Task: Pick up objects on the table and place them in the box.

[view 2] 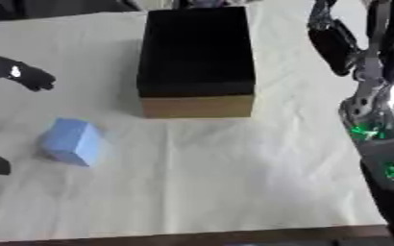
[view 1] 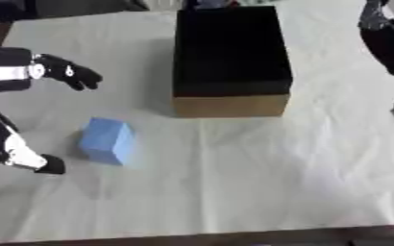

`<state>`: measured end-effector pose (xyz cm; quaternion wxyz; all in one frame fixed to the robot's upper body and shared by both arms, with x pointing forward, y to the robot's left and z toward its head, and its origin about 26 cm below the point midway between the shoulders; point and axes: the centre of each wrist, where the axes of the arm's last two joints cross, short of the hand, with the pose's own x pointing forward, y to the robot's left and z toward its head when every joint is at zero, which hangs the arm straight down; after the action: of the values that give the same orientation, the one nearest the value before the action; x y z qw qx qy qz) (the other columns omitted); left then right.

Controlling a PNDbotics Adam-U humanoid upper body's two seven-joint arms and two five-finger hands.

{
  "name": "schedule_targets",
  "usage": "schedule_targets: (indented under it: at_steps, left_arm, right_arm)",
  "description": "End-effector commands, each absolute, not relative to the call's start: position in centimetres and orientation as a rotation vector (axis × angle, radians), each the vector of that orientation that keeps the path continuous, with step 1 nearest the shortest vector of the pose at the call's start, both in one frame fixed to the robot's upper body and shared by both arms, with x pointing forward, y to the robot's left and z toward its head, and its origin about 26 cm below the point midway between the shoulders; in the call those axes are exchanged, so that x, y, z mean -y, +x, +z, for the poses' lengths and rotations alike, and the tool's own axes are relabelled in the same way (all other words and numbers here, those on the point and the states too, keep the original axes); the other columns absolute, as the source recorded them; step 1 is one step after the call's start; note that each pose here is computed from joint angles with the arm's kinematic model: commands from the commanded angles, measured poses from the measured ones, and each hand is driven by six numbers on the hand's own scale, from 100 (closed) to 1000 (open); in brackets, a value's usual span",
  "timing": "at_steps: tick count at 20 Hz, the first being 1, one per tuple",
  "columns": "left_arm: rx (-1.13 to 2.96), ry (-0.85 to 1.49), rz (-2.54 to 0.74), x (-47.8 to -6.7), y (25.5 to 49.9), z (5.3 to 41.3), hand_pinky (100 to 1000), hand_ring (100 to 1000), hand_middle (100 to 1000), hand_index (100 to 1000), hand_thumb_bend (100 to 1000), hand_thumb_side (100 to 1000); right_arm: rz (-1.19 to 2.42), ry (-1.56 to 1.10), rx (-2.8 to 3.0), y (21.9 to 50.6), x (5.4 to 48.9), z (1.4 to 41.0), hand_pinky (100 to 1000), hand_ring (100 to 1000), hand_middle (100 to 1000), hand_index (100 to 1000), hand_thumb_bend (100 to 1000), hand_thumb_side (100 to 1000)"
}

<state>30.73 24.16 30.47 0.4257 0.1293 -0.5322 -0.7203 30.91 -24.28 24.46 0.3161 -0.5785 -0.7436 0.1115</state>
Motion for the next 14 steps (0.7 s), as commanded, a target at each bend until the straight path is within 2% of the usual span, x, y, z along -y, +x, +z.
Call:
schedule_targets:
  at_steps: [1, 8, 14]
  left_arm:
    - [1.289, 0.359, -1.763, -24.1, 31.6, 30.8, 1000, 925, 888, 995, 633, 232]
    - [1.250, 0.448, -1.671, -24.9, 35.5, 29.5, 1000, 938, 895, 987, 642, 229]
    - [1.214, 0.463, -1.674, -25.3, 37.3, 28.2, 1000, 944, 898, 980, 680, 229]
  right_arm:
    - [0.285, -1.524, 1.995, 30.6, 24.1, 25.3, 811, 756, 653, 849, 100, 335]
    - [0.284, -1.508, 2.007, 30.7, 23.9, 25.2, 811, 753, 649, 848, 100, 339]
    - [0.278, -1.500, 2.016, 30.7, 23.8, 25.3, 810, 752, 648, 849, 100, 343]
